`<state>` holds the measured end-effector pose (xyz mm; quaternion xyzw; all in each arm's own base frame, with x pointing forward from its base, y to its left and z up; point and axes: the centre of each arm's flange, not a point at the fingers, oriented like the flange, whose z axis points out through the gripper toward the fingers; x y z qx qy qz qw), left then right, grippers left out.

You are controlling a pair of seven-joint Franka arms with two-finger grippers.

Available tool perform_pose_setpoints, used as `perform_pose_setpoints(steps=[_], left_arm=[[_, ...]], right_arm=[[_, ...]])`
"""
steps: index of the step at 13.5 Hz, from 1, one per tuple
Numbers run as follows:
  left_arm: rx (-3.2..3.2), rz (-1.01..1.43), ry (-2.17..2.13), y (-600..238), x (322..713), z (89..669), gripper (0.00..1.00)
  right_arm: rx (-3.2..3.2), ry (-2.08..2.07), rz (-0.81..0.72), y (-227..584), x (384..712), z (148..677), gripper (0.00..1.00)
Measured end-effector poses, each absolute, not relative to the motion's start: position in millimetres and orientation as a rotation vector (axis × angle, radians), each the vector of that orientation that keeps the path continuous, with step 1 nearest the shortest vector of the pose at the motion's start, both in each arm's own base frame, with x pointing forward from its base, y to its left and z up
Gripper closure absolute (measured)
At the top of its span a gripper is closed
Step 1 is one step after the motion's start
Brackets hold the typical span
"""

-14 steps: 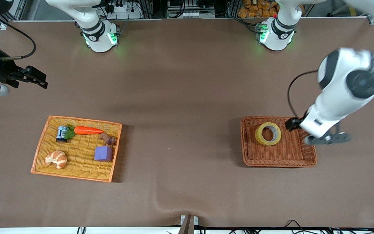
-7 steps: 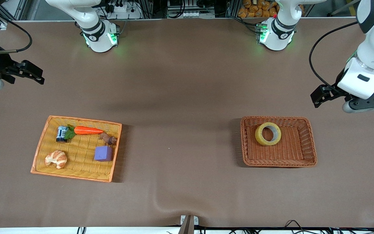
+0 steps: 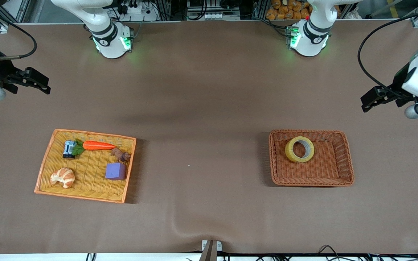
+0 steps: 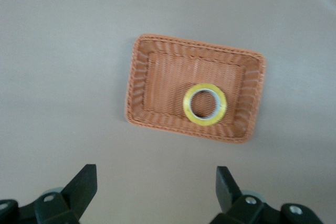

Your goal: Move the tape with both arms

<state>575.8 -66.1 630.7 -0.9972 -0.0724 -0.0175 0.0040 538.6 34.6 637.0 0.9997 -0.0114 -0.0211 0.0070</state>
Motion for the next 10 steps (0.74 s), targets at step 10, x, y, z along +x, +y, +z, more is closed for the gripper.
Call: perform_pose_setpoints(steps=[10], left_arm=[[-3.163, -0.007, 0.070, -47, 575, 626, 0.00]], right_arm=[[3.148, -0.044, -0.069, 34, 539, 636, 0.00]])
